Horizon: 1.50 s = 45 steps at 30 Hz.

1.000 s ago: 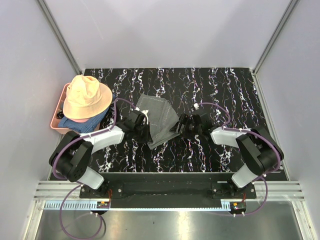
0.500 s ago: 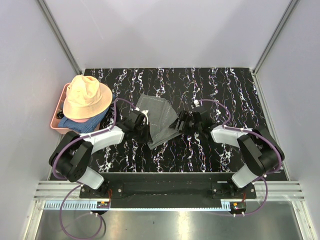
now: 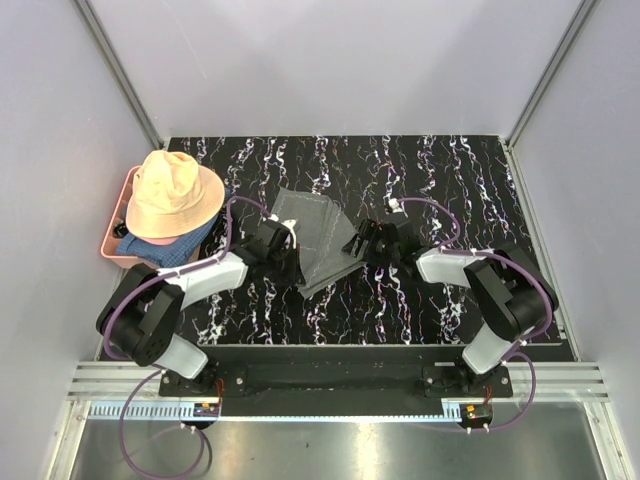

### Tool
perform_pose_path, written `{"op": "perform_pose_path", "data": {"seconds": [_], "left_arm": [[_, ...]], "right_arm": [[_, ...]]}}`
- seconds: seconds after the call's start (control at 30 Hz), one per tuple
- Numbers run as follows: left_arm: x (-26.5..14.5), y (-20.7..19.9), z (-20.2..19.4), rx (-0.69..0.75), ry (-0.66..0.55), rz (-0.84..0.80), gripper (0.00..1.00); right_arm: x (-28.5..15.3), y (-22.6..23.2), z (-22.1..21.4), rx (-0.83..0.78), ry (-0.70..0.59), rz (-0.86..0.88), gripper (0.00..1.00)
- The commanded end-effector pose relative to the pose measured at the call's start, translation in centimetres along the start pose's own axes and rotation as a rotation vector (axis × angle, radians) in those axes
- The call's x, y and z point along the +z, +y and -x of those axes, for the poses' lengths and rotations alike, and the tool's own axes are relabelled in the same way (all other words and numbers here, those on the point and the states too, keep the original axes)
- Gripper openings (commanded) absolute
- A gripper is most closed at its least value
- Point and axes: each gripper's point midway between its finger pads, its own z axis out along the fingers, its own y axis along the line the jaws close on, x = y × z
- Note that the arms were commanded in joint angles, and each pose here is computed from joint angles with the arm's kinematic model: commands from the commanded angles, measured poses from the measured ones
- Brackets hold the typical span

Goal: Fold the napkin, place the utensils inside, and roll it up
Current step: Fold the napkin

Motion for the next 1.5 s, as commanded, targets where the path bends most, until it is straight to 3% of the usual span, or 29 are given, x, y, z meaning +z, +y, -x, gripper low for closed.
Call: {"op": "perform_pose_path", "data": {"seconds": [0.0, 0.2, 0.43, 0.7, 0.9, 1.07, 1.17, 1.47], "left_arm": [[-0.6, -0.8, 0.3, 0.007, -0.028, -0.037, 0.00], [-0.5, -0.7, 0.1, 0.004, -0.028, -0.037, 0.00], [0.2, -0.8, -0.7, -0.021, -0.005, -0.061, 0.00], [0.2, -0.9, -0.6, -0.042, -0.015, -0.067, 0.04], [0.0, -0.6, -0.8, -0.048, -0.017, -0.050, 0.18], [-0.8, -0.7, -0.3, -0.047, -0.042, -0.044, 0.52], [-1.5, -0.7, 0.3, -0.040, -0.068, -0.031, 0.66], [-2.7, 0.4, 1.1, -0.064, -0.119, 0.008, 0.70]], "right_arm": [[1.0, -2.3, 1.8, -0.017, -0.091, -0.102, 0.80], [0.8, -1.2, 1.7, -0.033, -0.078, -0.052, 0.80], [-1.2, 2.6, 0.2, -0.101, 0.041, 0.125, 0.80], [-5.1, 3.7, -1.9, -0.159, 0.160, 0.181, 0.81], [-7.7, 3.8, 0.9, -0.246, 0.083, 0.115, 0.91], [-5.9, 1.4, 4.2, -0.248, 0.066, 0.051, 0.89], [-4.0, 0.8, 5.7, -0.271, 0.077, 0.044, 0.87], [0.0, -1.4, 3.8, -0.283, 0.191, 0.149, 0.75]]}}
